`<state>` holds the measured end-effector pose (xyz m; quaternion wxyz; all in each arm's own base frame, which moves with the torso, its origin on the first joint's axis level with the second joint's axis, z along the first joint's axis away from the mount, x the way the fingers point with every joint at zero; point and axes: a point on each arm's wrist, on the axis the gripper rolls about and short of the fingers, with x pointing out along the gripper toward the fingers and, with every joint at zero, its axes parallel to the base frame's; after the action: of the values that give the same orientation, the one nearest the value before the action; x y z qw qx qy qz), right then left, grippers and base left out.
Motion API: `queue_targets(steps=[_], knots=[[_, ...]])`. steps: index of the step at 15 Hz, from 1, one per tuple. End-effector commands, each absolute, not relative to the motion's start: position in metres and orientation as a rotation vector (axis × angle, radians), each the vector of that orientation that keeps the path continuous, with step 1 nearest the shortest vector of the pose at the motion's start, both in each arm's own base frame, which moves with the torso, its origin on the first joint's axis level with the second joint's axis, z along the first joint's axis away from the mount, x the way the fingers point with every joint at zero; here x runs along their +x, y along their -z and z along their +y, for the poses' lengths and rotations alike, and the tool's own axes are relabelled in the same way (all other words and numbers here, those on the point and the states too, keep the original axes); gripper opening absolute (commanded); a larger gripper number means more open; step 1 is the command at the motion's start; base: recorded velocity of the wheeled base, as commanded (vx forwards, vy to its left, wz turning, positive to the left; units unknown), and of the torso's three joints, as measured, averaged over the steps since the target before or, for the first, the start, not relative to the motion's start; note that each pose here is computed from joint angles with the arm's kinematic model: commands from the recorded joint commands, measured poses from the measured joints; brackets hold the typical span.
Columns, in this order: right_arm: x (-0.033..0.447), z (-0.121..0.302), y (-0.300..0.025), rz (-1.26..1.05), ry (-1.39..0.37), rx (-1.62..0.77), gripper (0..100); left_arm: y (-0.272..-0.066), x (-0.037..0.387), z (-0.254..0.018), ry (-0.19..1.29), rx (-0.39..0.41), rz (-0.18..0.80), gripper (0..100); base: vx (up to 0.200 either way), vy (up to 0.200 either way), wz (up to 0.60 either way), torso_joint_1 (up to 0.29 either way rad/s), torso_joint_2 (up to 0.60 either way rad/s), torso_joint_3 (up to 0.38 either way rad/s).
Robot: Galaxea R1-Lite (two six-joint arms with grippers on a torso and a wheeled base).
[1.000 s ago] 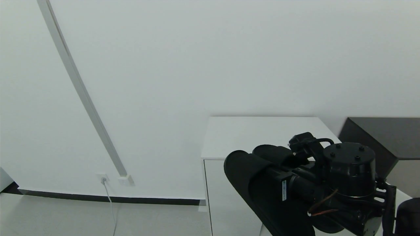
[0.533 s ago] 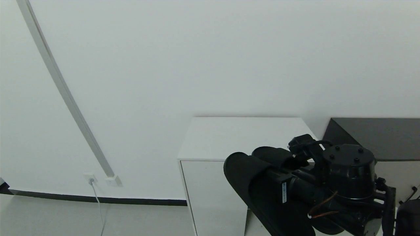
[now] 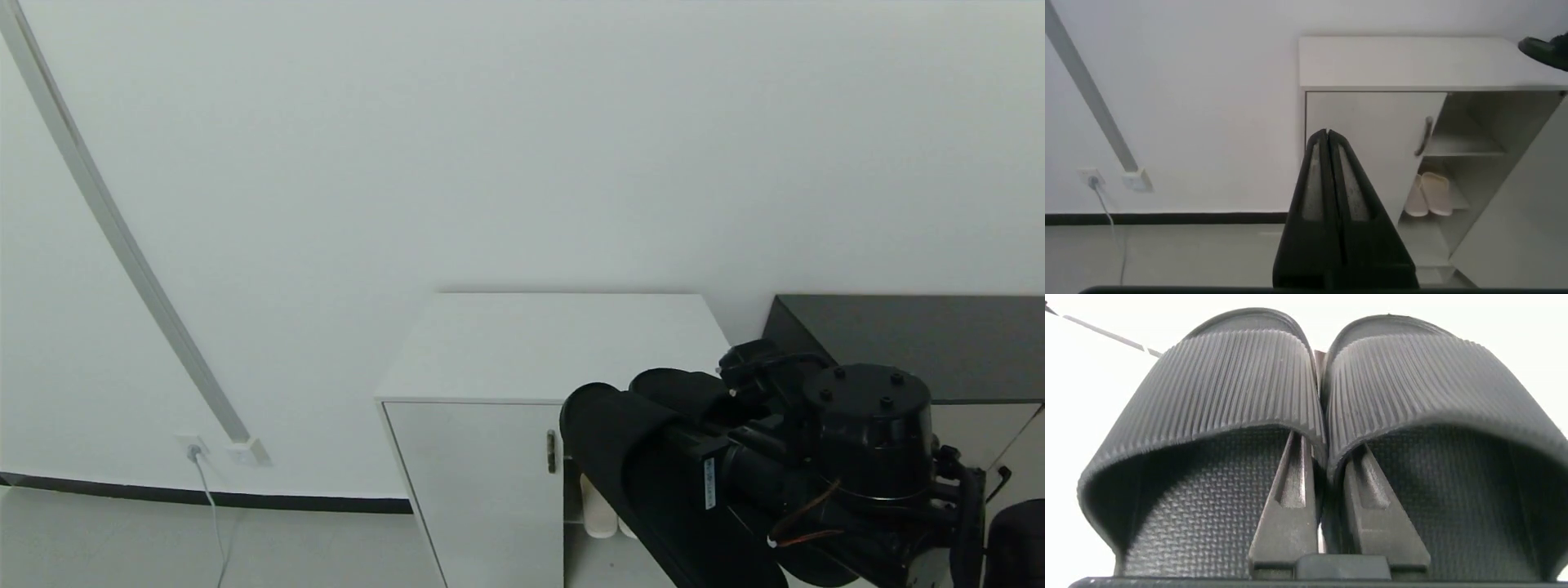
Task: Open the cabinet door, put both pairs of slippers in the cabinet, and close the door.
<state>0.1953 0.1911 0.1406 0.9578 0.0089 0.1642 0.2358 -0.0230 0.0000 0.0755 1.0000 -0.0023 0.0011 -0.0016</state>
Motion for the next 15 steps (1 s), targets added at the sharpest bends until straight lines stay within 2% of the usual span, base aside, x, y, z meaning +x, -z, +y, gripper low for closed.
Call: queue_targets(steps=[1,15], knots=[[0.1949,0.1908,-0.1395,0.337,-0.479,0.018,0,-0.0754,-0.0229,0.0001,0.003,-0.006,0.003,0,0.000,-0.200,0.00,0.002,0.00,0.007],[0.1915,0.1875,-0.1310,0.334,-0.494,-0.034,0,-0.0754,-0.0229,0.0001,0.003,-0.008,0.003,0,0.000,0.000,0.00,0.000,0.00,0.000]])
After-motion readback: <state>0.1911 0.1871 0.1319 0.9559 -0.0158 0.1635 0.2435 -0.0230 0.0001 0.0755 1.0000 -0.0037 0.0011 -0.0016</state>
